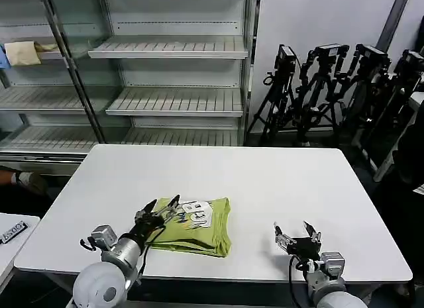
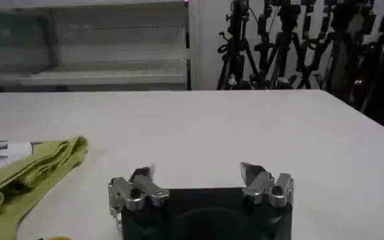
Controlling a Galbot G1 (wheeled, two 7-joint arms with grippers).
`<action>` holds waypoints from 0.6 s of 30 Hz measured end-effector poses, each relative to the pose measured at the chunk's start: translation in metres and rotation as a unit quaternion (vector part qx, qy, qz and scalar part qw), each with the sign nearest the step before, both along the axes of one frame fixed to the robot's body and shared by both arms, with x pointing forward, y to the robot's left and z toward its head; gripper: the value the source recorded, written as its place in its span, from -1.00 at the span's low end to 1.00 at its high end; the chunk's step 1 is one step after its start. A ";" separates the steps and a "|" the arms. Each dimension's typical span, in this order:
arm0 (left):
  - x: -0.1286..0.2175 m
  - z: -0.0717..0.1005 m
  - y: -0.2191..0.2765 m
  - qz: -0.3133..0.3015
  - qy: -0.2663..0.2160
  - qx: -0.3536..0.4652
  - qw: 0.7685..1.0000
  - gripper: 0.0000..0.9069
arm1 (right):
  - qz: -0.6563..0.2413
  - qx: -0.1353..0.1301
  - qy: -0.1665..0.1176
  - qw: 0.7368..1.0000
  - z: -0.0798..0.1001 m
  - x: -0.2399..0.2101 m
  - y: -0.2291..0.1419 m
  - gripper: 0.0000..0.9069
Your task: Fold and organize the clothes.
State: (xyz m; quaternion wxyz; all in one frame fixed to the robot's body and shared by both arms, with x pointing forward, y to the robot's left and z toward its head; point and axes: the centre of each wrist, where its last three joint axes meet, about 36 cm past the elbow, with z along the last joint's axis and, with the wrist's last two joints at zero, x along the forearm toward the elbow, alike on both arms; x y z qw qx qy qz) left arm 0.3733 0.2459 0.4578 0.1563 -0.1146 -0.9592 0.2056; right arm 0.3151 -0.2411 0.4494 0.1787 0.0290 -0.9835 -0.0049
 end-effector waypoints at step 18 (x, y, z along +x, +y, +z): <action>0.015 -0.044 0.023 0.007 0.056 0.018 0.998 1.00 | -0.006 -0.005 -0.004 1.000 0.005 -0.004 -0.004 1.00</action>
